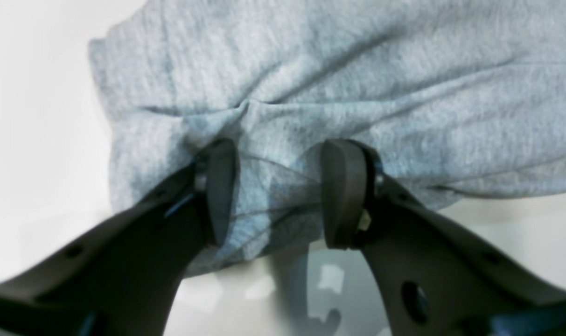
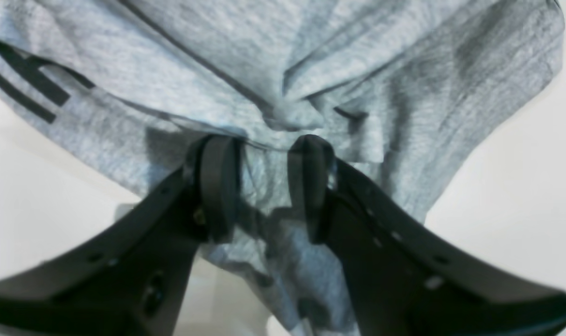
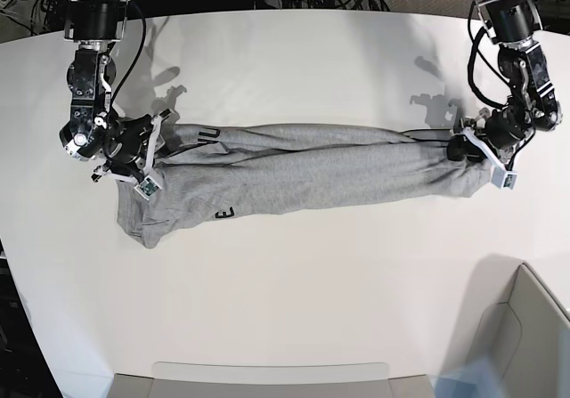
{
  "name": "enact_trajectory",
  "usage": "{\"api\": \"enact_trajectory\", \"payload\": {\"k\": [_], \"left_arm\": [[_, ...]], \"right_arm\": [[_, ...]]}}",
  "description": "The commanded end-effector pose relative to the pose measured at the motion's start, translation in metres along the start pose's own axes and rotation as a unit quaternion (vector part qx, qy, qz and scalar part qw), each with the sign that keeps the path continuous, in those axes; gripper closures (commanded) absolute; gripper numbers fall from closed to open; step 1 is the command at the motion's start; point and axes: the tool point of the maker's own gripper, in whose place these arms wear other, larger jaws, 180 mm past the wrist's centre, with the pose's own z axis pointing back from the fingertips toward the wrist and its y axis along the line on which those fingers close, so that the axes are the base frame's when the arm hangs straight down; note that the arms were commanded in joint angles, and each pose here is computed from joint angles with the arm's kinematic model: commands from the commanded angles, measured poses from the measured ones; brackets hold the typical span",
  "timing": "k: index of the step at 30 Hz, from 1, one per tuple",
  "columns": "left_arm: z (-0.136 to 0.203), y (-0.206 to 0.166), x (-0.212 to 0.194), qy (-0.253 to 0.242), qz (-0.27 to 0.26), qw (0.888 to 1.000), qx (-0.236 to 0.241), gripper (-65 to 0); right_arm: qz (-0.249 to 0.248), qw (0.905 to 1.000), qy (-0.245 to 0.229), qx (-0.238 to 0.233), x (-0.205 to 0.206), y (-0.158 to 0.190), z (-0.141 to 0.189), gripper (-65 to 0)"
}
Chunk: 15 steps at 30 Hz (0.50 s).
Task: Fold the T-shirt properly
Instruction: 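Release the strip end with the left gripper and pull the right gripper outward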
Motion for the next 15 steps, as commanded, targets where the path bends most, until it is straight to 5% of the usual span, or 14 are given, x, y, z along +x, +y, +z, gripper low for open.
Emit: {"api": "enact_trajectory", "payload": {"k": [1,9,15], "left_arm": [[0.006,0.015,-0.029,0.062,-0.007,0.998,0.029,-29.8],[0.014,0.017,-0.080,0.111,-0.004,0.993,0.030,-29.8],[0.051,0.016,-0.085,0.092,-0.047,0.993,0.056,-27.0]], "right_arm": [[0.019,0.9988,0.035,-0.027,-0.011,-0.019,0.006,-23.1],[-0.033,0.9937,0.081,-0.070,-0.051,-0.061,0.029,-23.1],[-0.029,0.9919,0.101,-0.071,-0.069,-0.060,0.034,-23.1]]}}
